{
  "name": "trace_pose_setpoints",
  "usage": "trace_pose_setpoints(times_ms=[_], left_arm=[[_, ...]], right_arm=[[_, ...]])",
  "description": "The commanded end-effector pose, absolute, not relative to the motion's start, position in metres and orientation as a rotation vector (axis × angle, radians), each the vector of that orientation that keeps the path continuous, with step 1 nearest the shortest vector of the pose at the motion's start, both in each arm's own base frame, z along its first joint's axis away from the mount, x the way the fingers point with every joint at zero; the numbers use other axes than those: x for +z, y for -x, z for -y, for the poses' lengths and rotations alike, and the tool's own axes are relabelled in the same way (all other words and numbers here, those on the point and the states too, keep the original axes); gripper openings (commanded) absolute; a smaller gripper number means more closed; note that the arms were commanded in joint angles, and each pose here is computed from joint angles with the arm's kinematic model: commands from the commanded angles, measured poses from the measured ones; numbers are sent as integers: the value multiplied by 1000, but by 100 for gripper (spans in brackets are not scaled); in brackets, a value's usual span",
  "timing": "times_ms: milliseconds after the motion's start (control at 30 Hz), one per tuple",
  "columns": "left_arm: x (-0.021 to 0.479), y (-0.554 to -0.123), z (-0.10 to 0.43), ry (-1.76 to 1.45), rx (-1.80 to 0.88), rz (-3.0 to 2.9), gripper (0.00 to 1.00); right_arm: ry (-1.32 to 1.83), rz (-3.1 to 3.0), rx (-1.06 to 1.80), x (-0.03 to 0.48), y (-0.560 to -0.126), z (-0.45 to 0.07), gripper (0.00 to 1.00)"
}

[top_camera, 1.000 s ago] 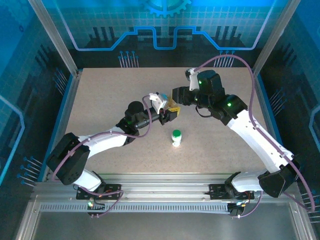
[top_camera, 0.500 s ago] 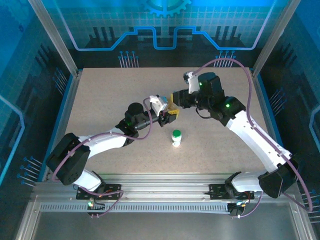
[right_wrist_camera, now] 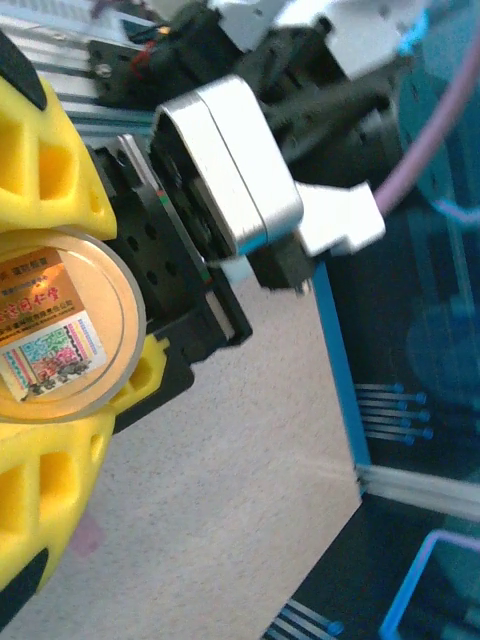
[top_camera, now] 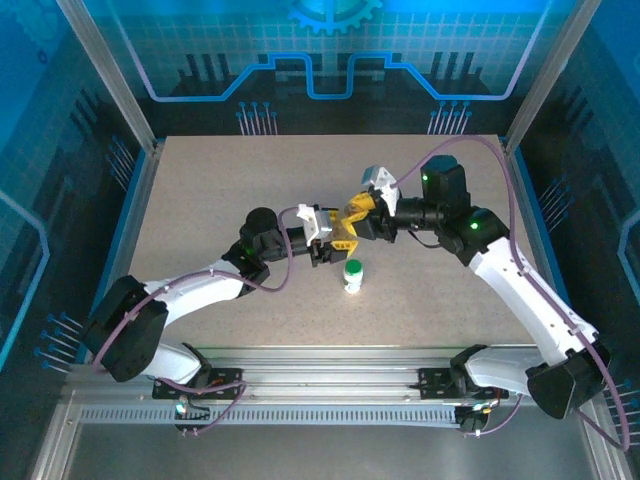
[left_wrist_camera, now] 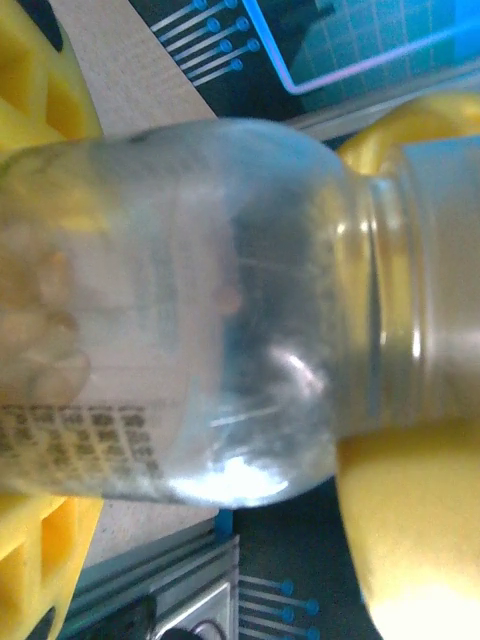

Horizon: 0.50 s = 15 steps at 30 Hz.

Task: Sort the pills into containers

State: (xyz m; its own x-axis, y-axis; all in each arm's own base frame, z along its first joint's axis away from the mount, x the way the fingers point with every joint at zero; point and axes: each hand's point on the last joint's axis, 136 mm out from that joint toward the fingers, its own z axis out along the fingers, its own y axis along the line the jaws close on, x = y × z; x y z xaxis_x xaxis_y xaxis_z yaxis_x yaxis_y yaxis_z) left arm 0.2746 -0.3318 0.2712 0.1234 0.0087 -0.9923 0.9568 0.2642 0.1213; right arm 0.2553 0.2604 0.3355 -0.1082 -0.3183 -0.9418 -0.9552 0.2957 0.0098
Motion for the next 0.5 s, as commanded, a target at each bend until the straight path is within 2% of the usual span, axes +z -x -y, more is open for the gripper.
trace_pose_setpoints(times_ms=[0,33,300,467], left_arm=[[292,-246,336,-1177,-957,-1055,0],[291,-247,336,-1180,-954,-1059,0],[289,-246,333,-1184,-950,-1071,0],[290,-251,331,-1166,-934,-1082,0]], right_arm=[[1400,-1501,841,326,-238,-266,22],[1394,-1508,828,329,-242,-266,29],[1370,-1520,782,344,-251,-254,52],[1314,-1552,765,350,-251,-243,82]])
